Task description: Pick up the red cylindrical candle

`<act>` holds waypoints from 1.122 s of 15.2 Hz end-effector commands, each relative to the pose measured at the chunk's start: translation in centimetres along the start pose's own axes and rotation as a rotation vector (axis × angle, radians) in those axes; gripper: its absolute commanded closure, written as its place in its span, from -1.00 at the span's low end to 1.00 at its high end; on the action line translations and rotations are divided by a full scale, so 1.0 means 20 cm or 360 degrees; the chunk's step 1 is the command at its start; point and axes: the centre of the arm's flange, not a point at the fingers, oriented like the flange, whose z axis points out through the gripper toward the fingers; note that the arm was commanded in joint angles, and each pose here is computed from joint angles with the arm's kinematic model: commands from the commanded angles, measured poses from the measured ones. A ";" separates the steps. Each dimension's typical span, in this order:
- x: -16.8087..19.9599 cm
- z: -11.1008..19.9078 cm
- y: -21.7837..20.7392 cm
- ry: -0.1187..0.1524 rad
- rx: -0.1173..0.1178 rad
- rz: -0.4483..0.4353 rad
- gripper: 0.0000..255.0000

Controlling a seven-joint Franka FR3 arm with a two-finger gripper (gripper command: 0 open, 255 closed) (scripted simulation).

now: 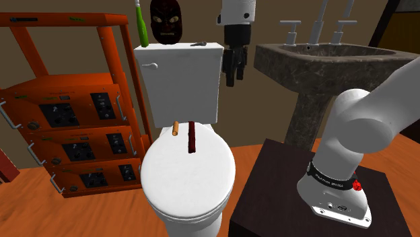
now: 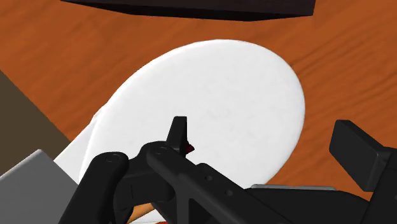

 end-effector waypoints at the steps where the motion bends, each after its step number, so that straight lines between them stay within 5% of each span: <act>1: 0.09 0.10 0.01 0.0002 -0.0005 0.0083 -1.00; 17: 0.84 0.82 0.19 0.0001 -0.0050 0.0722 -1.00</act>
